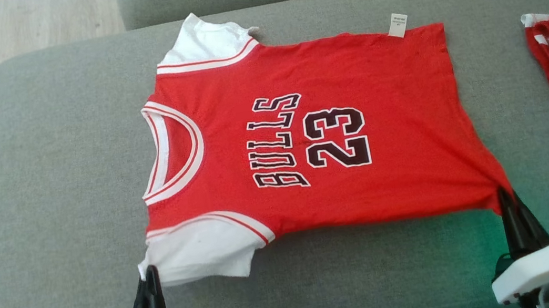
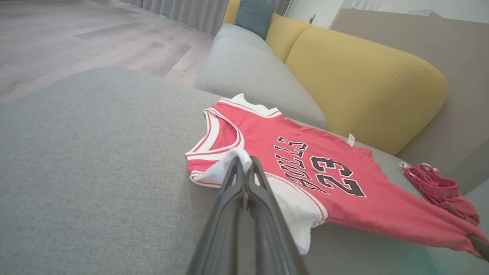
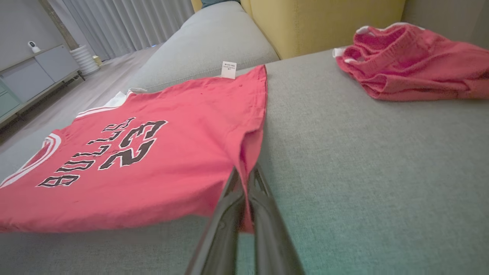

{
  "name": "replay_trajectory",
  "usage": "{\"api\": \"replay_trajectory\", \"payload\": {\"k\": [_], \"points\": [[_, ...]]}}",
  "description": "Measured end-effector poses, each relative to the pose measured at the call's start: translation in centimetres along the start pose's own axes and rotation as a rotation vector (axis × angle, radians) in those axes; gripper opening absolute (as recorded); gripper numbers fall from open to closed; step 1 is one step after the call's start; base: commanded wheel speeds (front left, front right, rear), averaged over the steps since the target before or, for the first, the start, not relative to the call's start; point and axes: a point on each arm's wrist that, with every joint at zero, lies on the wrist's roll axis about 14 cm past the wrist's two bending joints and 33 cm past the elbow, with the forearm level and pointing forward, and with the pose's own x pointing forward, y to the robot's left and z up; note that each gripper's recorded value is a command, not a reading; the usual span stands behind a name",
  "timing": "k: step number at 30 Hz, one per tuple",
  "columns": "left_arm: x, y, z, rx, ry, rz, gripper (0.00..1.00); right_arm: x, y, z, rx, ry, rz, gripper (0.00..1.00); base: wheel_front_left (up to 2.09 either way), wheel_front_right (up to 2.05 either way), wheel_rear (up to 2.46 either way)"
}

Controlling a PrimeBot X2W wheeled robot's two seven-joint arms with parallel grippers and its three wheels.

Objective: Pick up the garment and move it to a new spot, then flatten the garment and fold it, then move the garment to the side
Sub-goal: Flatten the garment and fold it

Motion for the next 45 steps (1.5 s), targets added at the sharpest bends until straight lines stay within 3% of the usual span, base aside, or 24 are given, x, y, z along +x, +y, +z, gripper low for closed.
{"api": "replay_trajectory", "payload": {"k": [6, 15, 24, 37, 39, 40, 41, 42, 45], "points": [[1.2, 0.3, -2.0, 0.0, 0.055, -0.012, 0.0, 0.1, -0.6, -3.0, 0.024, 0.097, -0.023, 0.0, 0.0, 0.0, 0.0], [4.7, -0.4, -2.1, -0.009, 0.035, -0.064, 0.0, 2.3, 0.0, -3.6, 0.044, 0.118, -0.01, 0.0, 0.0, 0.0, 0.0], [11.6, -2.2, -1.0, 0.043, -0.03, -0.165, 0.0, 5.6, 0.0, -1.2, 0.054, 0.046, -0.007, 0.0, 0.0, 0.0, 0.0], [18.5, -0.7, -1.9, 0.117, -0.014, -0.138, 0.0, 9.4, 0.0, 0.5, 0.063, 0.013, -0.006, 0.01, 0.0, 0.0, 0.0], [18.9, -0.8, -2.3, 0.121, -0.005, -0.143, 0.0, 9.9, 0.0, 0.5, 0.061, 0.01, -0.005, 0.87, 0.0, 0.0, 0.0], [19.1, -0.7, -2.5, 0.122, -0.002, -0.138, 0.25, 10.1, 0.0, 0.6, 0.061, 0.005, -0.006, 1.0, 0.0, 0.0, 0.0], [19.2, -0.7, -2.5, 0.121, -0.002, -0.136, 0.76, 10.3, 0.1, 0.7, 0.06, 0.0, -0.004, 1.0, 0.0, 0.0, 0.0], [19.2, -0.6, -2.4, 0.121, -0.004, -0.136, 1.0, 10.5, 0.1, 1.0, 0.061, -0.011, -0.002, 1.0, 0.0, 0.0, 0.0], [19.1, -0.6, -2.1, 0.119, -0.012, -0.14, 1.0, 10.9, 0.2, 1.8, 0.064, -0.046, 0.0, 1.0, 0.0, 0.0, 0.0]]}}
